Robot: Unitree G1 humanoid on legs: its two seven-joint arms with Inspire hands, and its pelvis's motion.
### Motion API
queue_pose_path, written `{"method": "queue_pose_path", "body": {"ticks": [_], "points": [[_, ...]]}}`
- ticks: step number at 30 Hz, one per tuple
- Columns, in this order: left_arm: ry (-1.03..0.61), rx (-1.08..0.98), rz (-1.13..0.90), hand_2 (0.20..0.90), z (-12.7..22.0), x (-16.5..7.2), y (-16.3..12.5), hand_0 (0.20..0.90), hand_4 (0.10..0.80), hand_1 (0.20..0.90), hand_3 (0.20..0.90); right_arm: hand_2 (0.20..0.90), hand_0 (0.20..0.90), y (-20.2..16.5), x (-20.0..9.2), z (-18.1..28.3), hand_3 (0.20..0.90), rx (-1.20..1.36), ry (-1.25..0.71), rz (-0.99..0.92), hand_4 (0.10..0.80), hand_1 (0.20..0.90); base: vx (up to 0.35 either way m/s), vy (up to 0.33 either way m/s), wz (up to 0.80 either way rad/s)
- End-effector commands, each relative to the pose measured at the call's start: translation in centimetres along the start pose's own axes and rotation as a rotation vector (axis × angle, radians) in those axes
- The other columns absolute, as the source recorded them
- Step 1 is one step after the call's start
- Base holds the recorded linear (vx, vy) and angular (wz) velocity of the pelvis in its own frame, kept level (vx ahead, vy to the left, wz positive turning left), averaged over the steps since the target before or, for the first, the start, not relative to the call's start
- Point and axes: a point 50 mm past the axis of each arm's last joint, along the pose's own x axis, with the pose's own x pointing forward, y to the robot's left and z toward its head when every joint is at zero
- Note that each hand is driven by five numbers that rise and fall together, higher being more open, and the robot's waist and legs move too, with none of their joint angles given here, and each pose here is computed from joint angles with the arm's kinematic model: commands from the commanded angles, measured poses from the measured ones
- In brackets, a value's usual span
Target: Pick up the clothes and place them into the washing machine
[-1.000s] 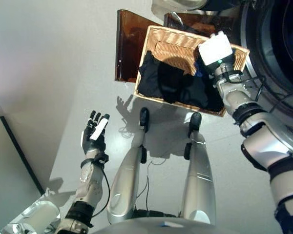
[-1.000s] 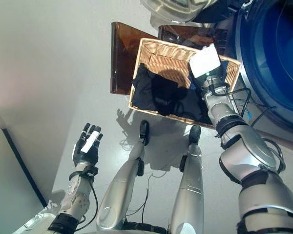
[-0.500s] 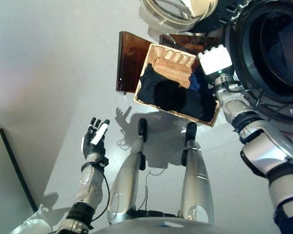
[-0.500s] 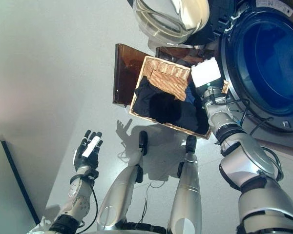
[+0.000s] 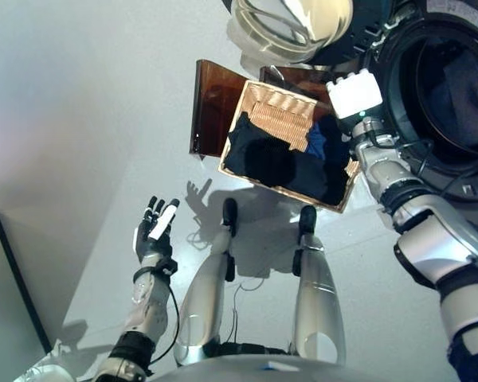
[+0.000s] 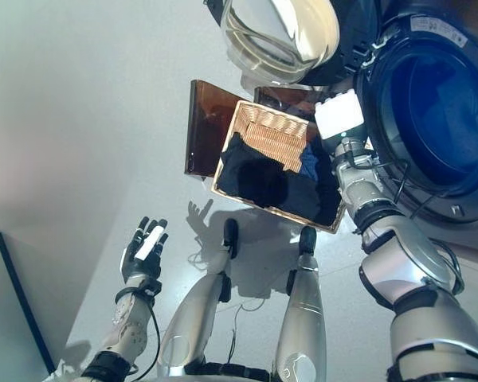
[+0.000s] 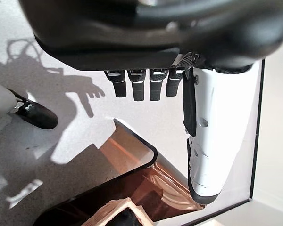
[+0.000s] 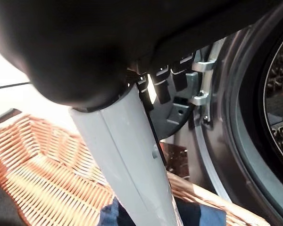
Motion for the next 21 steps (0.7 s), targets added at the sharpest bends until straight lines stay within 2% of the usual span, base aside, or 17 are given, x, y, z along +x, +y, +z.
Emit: {"method": "queue_pose_path", "body": {"ticks": [1,9,15,16,21], "points": [[-0.096,0.005,0.072,0.9,2.0,0.0,2.0,0.9,0.8,0.9,0.9,0.9,0.9,-4.9,1.6,-0.7,0.9,0.107,0.06,-0.222,0.8,0.9,0.021,-0.002,-0.04],[-0.091,-0.02,0.104,0.9,1.6,0.3,1.7,0.9,0.8,0.9,0.9,0.9,0.9,-3.3,-0.8,4.0,0.9,0.497,0.023,-0.238,0.8,0.9,0.006,0.0,-0.02],[-0.083,-0.029,0.14,0.9,1.3,0.3,1.5,0.9,0.8,0.9,0.9,0.9,0.9,-1.1,-3.7,8.9,0.9,0.984,0.052,-0.151,0.8,0.9,0.016,0.006,-0.05],[-0.076,-0.031,0.155,0.9,1.1,0.3,1.6,0.9,0.8,0.9,0.9,0.9,0.9,-0.6,-4.8,10.6,0.9,1.133,0.05,-0.106,0.8,0.9,0.013,0.003,-0.03],[-0.086,-0.023,0.164,0.9,1.3,0.0,2.0,0.9,0.8,0.9,0.9,0.9,0.9,0.1,-6.2,12.7,0.9,1.18,-0.011,-0.037,0.8,0.9,0.003,0.0,-0.06]]}}
